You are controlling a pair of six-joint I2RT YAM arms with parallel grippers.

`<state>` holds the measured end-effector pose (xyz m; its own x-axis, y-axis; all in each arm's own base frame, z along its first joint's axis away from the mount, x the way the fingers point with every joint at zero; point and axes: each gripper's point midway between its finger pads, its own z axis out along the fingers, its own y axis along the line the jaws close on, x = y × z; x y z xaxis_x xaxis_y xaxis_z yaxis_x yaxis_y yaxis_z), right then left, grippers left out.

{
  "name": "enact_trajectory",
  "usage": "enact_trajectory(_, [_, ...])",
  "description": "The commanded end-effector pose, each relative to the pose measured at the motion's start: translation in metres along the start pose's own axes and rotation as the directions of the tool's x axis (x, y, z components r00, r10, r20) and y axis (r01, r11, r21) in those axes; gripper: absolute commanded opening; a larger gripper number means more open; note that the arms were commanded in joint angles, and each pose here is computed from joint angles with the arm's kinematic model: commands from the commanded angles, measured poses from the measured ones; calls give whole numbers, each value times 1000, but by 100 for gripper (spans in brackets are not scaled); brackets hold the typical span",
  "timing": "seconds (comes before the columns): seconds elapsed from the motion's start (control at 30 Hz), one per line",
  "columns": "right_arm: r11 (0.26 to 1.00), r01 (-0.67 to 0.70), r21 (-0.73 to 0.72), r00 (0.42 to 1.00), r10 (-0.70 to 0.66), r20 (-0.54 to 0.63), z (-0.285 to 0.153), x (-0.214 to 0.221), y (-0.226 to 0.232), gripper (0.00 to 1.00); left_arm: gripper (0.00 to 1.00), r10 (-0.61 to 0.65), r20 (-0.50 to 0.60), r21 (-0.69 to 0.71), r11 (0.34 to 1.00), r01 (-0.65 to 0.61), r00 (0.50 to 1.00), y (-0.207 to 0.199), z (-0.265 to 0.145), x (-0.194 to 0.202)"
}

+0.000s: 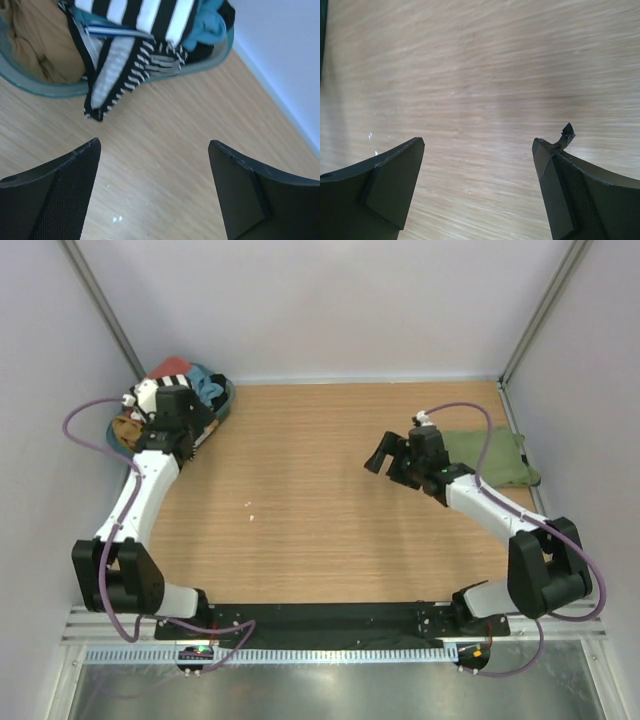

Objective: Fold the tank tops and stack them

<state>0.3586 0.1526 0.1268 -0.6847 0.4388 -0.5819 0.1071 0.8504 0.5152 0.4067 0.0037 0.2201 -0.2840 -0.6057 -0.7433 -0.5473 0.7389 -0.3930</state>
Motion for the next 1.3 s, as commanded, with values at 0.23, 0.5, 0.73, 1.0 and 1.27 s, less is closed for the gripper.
enact_trajectory(0.23, [958, 231, -172, 973, -230, 26, 28, 69, 48, 95, 84, -137, 162, -154, 975, 162, 977, -18, 90, -93])
enact_trajectory(0.5, [963, 237, -128, 971, -231, 54, 34, 76, 41, 93, 78, -34, 43, -291, 956, 45, 999, -13, 168, -68])
enact_trajectory(0.73, [970, 230, -77, 972, -226, 55, 35, 75, 31, 92, 0, -37, 33, -191, 981, 43, 999, -33, 151, -76])
enact_trajectory(1.0, [970, 234, -64, 972, -232, 44, 40, 77, 29, 92, 0, -22, 214, 60, 998, 9, 977, -91, 14, -127])
enact_trajectory(1.27, [973, 228, 26, 968, -229, 100, 35, 63, 15, 92, 0, -54, 83, 533, 846, 1, 995, -168, -154, -61])
